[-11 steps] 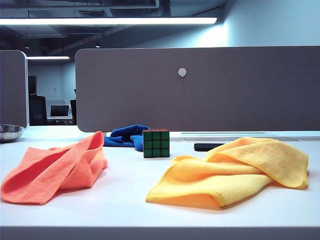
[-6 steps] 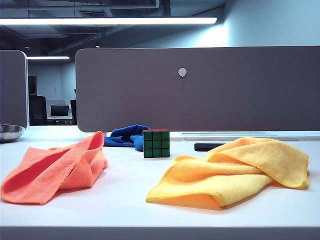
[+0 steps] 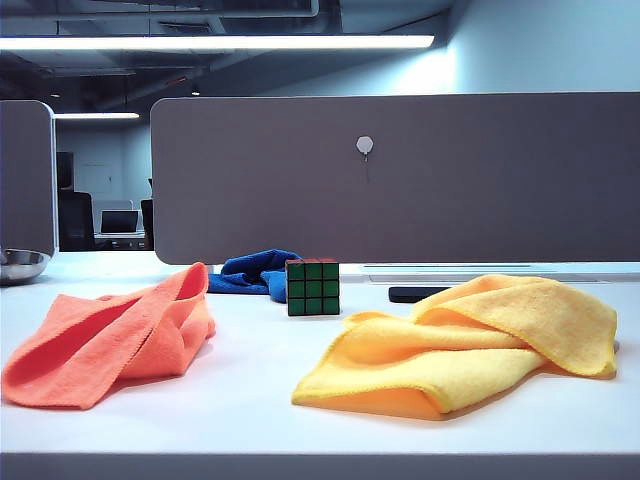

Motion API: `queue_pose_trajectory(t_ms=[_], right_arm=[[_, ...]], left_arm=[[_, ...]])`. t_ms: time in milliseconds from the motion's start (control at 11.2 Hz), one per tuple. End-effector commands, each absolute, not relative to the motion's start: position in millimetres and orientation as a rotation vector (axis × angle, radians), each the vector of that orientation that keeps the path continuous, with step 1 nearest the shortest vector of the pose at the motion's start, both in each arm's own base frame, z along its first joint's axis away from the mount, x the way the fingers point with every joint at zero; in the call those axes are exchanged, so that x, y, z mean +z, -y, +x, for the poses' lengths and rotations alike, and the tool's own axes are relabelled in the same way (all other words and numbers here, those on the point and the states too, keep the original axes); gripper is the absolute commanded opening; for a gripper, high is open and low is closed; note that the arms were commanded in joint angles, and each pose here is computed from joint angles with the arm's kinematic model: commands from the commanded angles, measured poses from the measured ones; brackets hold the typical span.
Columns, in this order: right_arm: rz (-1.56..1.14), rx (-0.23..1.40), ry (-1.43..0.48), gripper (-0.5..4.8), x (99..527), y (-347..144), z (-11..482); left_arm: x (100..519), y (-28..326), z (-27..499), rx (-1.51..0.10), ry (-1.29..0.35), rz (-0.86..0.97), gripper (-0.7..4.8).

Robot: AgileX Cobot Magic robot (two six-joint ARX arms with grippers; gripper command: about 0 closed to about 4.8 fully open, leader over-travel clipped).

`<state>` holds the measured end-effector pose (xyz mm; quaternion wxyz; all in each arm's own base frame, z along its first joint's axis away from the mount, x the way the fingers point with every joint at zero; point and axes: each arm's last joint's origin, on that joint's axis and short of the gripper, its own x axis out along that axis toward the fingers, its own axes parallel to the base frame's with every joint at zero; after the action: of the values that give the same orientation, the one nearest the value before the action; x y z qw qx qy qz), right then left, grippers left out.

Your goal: Pick up a rag that is the same color as the top surface of the Rubik's Cube and cover the cube with it.

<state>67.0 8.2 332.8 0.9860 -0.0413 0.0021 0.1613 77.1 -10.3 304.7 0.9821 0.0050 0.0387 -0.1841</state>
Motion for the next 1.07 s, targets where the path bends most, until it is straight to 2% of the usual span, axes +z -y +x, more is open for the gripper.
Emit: queue_pose_trajectory(t_ms=[89,178,356,534,1068], right_arm=[[-0.064,0.417,-0.081,-0.01,351.3,-10.3,78.3],[-0.054,0.431,-0.124,-0.01,362.4,-10.4,93.2],[-0.037,0.474,-0.208,-0.01,355.8,-14.5,107.2],[-0.036,0.587,-0.297,-0.01,346.1,-29.2,123.4],[-0.062,0.652,-0.386,-0.01,328.1,-61.0,173.3]], left_arm=[[303.5,13.1,83.4,-0.453,-0.118,-0.005,-0.05],[300.2,19.4,91.2,-0.484,-0.164,0.001,-0.05],[295.6,29.0,101.8,-0.513,-0.223,0.011,-0.05],[296.0,44.3,116.6,-0.561,-0.217,0.031,-0.05],[282.3,61.9,159.2,-0.52,-0.277,0.049,-0.05]])
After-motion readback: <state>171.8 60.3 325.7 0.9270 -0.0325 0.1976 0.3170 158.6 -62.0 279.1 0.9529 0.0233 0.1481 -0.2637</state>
